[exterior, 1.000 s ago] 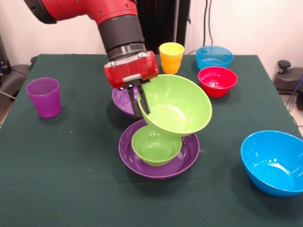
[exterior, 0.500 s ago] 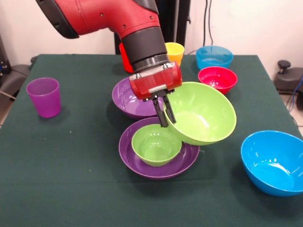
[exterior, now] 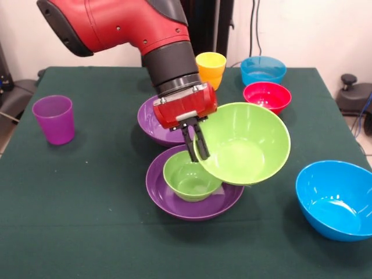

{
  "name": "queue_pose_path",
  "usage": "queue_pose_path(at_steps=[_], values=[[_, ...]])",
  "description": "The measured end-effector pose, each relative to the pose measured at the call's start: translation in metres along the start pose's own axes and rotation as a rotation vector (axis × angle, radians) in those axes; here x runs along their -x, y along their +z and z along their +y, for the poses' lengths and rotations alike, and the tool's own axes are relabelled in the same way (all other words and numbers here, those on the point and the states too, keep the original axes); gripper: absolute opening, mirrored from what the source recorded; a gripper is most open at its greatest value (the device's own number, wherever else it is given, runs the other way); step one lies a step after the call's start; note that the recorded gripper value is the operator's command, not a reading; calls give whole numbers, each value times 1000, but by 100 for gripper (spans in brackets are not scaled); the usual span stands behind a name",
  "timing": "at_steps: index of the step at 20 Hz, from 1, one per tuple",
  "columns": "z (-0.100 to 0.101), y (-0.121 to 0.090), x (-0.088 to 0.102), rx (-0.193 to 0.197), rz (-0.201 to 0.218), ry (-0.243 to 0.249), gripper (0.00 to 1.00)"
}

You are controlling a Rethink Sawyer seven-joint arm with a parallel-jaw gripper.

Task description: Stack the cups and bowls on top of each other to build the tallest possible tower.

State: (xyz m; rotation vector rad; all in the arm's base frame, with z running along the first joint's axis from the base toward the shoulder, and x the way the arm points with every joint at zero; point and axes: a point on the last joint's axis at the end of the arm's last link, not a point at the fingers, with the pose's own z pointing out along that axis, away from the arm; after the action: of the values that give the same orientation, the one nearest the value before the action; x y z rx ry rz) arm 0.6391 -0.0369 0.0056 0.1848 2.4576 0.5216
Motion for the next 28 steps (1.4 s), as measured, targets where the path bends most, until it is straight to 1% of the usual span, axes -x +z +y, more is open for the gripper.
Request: queue_pose_path(at_steps=[4, 6, 9, 10, 11, 13, 14, 19, 23, 28], values=[[-7, -3, 9, 14, -17, 32, 0], [-11, -5, 14, 19, -18, 47, 0], [-26, -13, 23, 24, -4, 86, 0], [-28, -14, 24, 24, -1, 91, 0], [-38, -19, 29, 24, 15, 114, 0], [-45, -23, 32, 22, 26, 127, 0], [-52, -26, 35, 20, 36, 140, 0], [-68, -33, 43, 15, 51, 168, 0], [-69, -34, 51, 18, 50, 170, 0], [-58, -34, 67, 39, 39, 160, 0]])
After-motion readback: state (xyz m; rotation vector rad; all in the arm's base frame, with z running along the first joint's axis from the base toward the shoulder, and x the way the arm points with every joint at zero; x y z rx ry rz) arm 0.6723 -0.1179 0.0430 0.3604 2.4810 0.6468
